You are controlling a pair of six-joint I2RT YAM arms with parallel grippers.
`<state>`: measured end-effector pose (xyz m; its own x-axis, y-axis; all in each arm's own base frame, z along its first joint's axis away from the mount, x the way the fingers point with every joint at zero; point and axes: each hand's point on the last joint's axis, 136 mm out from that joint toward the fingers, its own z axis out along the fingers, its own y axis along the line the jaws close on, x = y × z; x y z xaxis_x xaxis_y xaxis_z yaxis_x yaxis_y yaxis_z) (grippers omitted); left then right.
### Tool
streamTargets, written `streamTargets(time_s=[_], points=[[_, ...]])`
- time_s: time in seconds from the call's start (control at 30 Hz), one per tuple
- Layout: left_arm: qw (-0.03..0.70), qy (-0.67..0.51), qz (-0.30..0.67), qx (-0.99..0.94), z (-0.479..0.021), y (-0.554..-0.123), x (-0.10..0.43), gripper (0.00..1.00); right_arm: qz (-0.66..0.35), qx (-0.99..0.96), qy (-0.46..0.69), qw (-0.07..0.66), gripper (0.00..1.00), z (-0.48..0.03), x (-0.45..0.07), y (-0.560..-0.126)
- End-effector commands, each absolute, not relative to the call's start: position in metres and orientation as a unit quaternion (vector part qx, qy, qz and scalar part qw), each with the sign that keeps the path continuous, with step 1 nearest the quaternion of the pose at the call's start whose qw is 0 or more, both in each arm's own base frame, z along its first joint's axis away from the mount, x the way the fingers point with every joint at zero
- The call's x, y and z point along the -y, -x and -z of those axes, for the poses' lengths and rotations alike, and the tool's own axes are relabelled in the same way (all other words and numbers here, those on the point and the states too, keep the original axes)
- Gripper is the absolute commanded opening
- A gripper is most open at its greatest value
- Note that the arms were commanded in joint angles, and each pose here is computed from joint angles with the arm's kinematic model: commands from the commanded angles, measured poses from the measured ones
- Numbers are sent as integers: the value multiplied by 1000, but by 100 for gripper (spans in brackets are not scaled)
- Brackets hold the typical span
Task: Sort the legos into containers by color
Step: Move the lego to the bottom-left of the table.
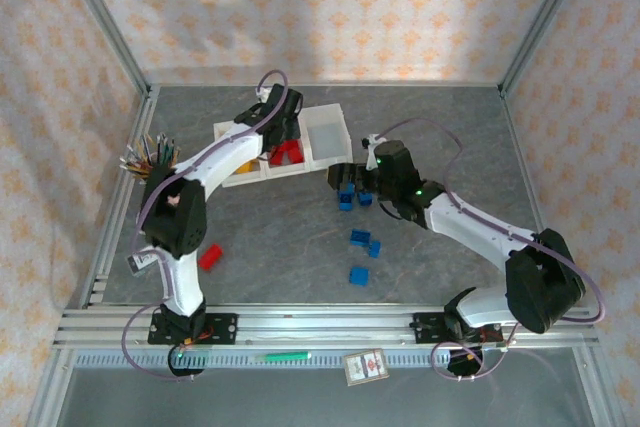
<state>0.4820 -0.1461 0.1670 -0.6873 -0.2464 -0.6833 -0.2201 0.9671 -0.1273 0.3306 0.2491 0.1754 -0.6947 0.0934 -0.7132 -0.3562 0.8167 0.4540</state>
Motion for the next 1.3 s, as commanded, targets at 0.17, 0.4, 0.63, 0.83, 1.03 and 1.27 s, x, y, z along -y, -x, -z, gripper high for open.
streamTargets(time_s=[0.17,0.4,0.63,0.83,1.03,1.27], points=[[368,119,3,-922,-183,-406,116,63,-290,-866,162,374,100,-179,-282,-306],[334,154,-30,-929,-160,-336,77,73,-301,-863,210,346,100,-161,-314,-276],[280,194,-80,-937,-133,-279,43,86,-313,-865,230,319,100,-136,-335,-251],[237,236,-92,-938,-102,-239,28,99,-324,-865,225,310,100,-129,-339,-247],[197,286,-84,-934,-76,-220,27,100,-329,-866,221,305,100,-124,-339,-244],[184,323,-85,-924,-48,-203,21,100,-332,-865,223,303,100,-120,-336,-240]])
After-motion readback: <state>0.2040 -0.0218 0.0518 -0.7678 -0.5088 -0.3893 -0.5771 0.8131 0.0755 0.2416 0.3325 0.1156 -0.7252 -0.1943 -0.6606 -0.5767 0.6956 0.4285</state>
